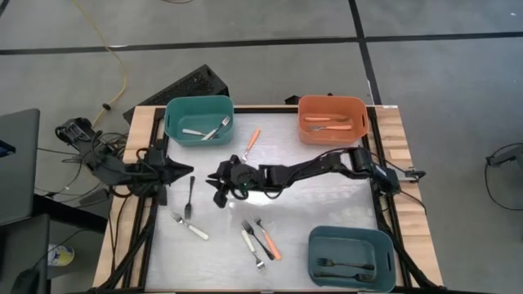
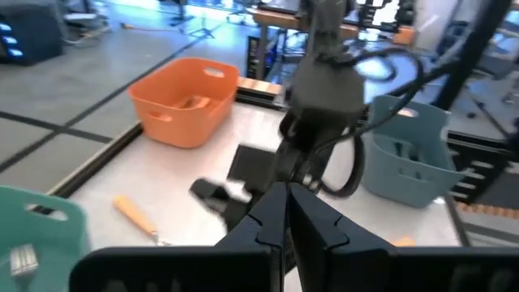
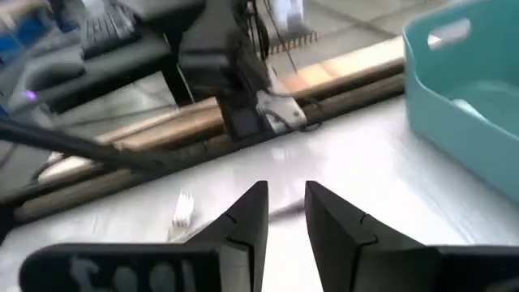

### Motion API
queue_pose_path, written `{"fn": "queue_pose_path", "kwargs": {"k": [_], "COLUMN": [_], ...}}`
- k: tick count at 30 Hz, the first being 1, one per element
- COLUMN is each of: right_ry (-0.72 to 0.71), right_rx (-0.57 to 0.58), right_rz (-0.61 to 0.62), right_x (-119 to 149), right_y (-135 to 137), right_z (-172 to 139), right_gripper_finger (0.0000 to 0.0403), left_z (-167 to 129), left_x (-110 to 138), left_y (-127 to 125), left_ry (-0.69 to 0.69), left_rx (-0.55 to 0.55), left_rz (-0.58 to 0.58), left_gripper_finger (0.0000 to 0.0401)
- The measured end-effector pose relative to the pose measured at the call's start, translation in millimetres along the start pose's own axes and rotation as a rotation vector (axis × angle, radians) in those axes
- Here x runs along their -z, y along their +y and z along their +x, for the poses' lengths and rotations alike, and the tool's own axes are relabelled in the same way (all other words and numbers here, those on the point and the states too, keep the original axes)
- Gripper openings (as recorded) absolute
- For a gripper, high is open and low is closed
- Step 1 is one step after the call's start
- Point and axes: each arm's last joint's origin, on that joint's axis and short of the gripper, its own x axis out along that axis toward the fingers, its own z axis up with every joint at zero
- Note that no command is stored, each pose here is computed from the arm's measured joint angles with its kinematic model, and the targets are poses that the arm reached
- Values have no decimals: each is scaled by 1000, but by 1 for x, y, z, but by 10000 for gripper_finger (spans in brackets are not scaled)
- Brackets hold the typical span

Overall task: Sort silverware by color (type)
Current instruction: Put the black fork into the blue bin

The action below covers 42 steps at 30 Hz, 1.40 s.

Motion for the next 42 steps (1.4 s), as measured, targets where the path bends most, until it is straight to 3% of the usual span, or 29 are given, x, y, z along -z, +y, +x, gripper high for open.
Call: {"fn": "queue_pose_path", "kwargs": {"k": [4, 9, 15, 19, 27, 30, 33, 39, 42], "right_ry": [99, 304, 397, 489, 601, 635, 682, 662, 631], "right_rx": [-105, -177, -179, -168, -37, -7, 10, 55, 82], "right_rz": [-90, -199, -289, -296, -299, -266, -228, -220, -251], "right_x": [-37, -60, -96, -101, -96, -90, -81, -64, -58], "right_y": [-7, -12, 0, 6, 25, 33, 44, 73, 82], "right_z": [-29, -73, -151, -190, -252, -265, -279, -297, -305], "right_gripper_finger": [108, 108, 108, 108, 108, 108, 108, 108, 108], "left_z": [3, 12, 34, 47, 109, 122, 125, 108, 104], "left_x": [3, 17, 48, 60, 88, 103, 110, 125, 129], "left_y": [0, 2, 0, -3, -15, -11, 0, 21, 23], "left_ry": [-8, 7, 151, 264, 490, 602, 691, 954, 1001], "left_rx": [-65, -140, -84, -19, 129, 101, -16, -377, -495], "left_rz": [19, 30, 59, 79, 286, 313, 172, -434, -569], "left_gripper_finger": [0, 0, 0, 0, 0, 0, 0, 0, 4]}}
